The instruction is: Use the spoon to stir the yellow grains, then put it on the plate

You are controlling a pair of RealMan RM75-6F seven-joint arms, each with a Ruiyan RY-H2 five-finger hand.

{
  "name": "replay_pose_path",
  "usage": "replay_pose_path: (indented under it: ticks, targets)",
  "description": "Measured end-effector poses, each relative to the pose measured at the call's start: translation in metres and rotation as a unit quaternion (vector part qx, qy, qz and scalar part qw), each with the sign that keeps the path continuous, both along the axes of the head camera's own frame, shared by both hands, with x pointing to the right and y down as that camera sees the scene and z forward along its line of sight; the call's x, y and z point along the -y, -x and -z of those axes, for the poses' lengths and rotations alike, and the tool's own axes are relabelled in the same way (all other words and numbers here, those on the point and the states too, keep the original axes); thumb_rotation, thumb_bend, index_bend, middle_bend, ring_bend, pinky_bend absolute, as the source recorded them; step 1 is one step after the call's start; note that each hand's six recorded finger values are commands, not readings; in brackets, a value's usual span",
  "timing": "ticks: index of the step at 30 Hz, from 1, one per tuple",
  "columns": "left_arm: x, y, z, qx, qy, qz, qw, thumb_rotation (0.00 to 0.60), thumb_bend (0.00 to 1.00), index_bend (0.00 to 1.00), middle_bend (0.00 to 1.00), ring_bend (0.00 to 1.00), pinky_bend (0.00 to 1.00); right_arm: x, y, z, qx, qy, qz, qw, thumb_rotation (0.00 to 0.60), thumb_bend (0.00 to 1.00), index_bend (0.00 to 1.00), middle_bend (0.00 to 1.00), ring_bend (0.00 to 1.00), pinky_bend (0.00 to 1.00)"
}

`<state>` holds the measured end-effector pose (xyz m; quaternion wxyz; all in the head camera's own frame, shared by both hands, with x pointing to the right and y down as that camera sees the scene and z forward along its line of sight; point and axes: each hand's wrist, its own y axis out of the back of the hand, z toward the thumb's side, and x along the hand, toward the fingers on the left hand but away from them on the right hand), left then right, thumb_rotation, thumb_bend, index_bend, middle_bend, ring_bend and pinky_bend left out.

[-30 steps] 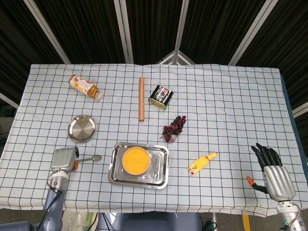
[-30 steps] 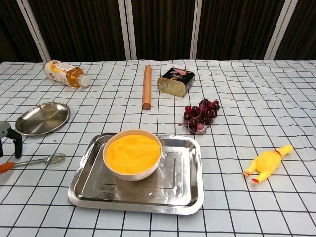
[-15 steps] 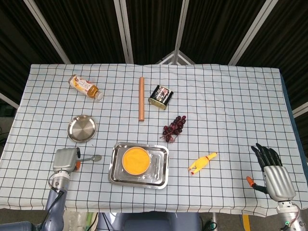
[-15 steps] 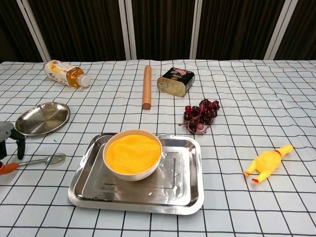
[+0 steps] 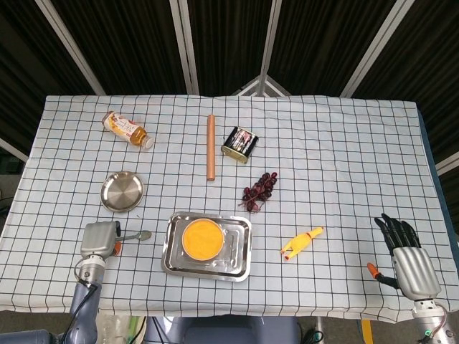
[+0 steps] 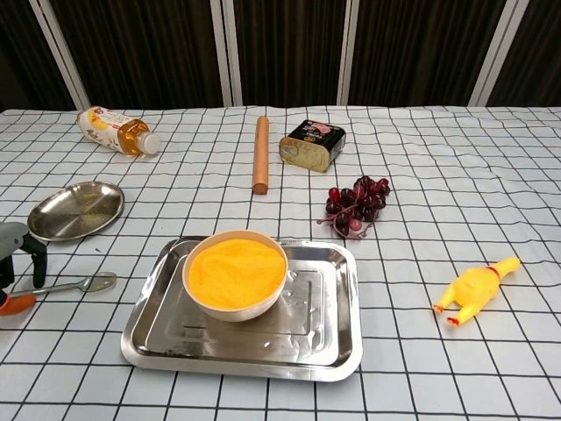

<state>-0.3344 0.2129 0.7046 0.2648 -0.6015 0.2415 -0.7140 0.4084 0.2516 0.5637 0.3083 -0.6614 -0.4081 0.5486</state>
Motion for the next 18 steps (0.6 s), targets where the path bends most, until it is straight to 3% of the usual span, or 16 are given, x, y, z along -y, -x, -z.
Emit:
replay_pose_path:
  ticks: [18]
  targets:
    - [-0.0012, -0.0013, -0.0019, 0.004, -0.001, -0.006, 1.0000, 0.600, 0.49, 0.50, 1.00, 1.00, 1.00, -0.0003, -0.0001, 0.0001, -0.001, 0.000, 0.000, 1.0000, 0.600, 0.32, 0.00, 0.00, 0.00, 0.00]
